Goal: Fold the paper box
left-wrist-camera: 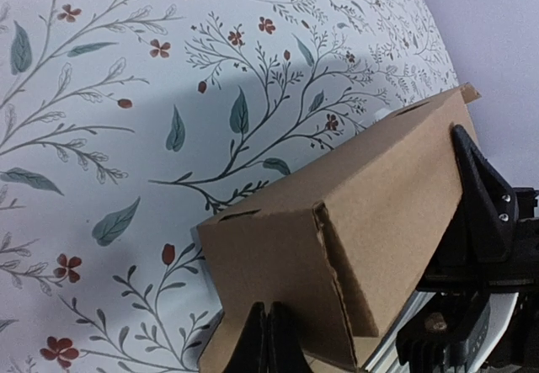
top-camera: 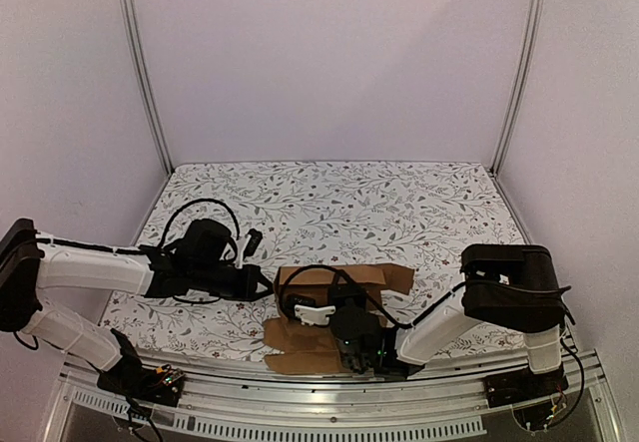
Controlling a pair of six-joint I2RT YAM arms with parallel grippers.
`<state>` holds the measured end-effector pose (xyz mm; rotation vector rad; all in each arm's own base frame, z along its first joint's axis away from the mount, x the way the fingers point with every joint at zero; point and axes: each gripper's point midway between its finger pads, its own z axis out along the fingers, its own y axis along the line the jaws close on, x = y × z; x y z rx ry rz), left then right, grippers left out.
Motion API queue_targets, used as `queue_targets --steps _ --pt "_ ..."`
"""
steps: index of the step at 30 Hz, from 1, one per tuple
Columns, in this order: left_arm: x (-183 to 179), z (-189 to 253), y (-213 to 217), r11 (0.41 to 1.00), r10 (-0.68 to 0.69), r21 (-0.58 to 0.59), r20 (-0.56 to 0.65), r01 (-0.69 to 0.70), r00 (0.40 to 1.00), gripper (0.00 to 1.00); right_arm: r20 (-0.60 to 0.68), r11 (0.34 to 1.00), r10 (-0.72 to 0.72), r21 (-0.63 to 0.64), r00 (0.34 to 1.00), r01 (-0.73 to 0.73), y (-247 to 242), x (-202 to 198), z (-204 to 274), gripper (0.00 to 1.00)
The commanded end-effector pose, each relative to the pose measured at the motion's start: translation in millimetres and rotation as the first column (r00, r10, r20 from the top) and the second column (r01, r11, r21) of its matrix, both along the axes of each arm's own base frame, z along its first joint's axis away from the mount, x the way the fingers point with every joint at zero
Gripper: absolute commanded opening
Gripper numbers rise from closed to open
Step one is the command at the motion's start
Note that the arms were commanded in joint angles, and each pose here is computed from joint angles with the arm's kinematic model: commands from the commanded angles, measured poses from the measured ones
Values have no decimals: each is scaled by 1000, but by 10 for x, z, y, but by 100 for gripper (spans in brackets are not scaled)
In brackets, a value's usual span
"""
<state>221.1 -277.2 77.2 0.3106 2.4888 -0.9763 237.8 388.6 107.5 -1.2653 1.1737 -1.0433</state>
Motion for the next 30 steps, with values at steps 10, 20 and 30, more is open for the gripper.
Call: queue_targets --steps 10,20,30 --pt "-174 8 -57 999 -14 44 67 11 998 21 -11 1000 -14 -2 1000 14 -72 -59 -151 0" --pt "-262 33 -69 998 -45 48 117 40 992 31 -21 1000 -4 -10 1000 4 -75 -70 -158 0" --pt "-345 14 -137 997 -74 40 137 70 988 39 -40 1000 5 -3 999 -6 -61 -70 -140 0"
